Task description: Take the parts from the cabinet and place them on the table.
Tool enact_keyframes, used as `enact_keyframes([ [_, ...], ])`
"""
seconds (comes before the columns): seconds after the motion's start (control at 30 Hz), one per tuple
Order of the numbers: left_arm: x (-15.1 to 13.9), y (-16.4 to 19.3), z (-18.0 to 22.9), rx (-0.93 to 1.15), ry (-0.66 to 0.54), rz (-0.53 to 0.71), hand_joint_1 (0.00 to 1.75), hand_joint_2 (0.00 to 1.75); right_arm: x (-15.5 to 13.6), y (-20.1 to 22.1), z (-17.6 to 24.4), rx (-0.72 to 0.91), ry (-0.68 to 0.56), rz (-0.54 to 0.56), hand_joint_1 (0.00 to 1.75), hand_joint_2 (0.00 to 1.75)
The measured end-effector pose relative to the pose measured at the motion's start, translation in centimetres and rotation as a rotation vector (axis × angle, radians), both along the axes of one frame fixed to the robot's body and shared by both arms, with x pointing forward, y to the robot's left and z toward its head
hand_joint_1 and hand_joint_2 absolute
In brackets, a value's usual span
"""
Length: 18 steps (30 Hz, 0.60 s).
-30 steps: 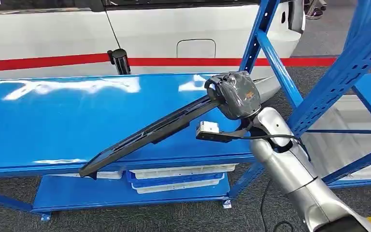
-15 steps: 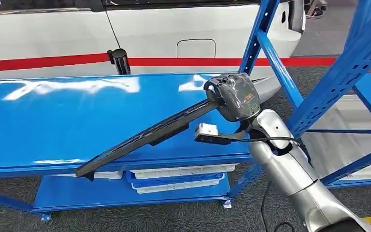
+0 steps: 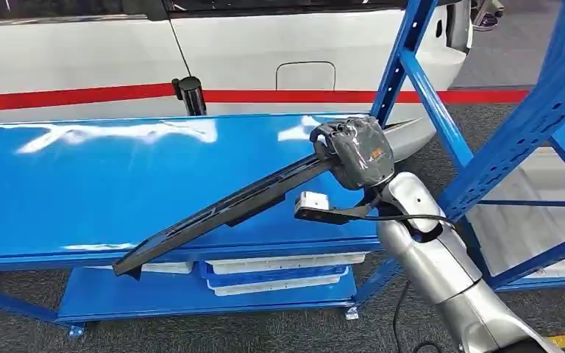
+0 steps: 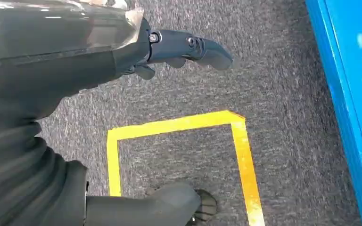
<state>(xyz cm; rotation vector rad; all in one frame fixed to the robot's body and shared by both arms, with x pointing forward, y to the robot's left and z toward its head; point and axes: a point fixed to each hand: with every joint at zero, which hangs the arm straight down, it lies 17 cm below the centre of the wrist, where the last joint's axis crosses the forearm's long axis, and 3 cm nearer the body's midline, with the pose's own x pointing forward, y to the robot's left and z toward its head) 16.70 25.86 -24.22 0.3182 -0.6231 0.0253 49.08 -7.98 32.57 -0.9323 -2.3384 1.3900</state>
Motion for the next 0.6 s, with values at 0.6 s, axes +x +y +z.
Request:
enact_keyframes([
  [0.6,0.9,-0.1,0.2,-0.001,-0.012,-0.031,0.00,1.75,-2.1,1.5,-0.3,-0.018,0.028,0.127,1.69,1.75],
])
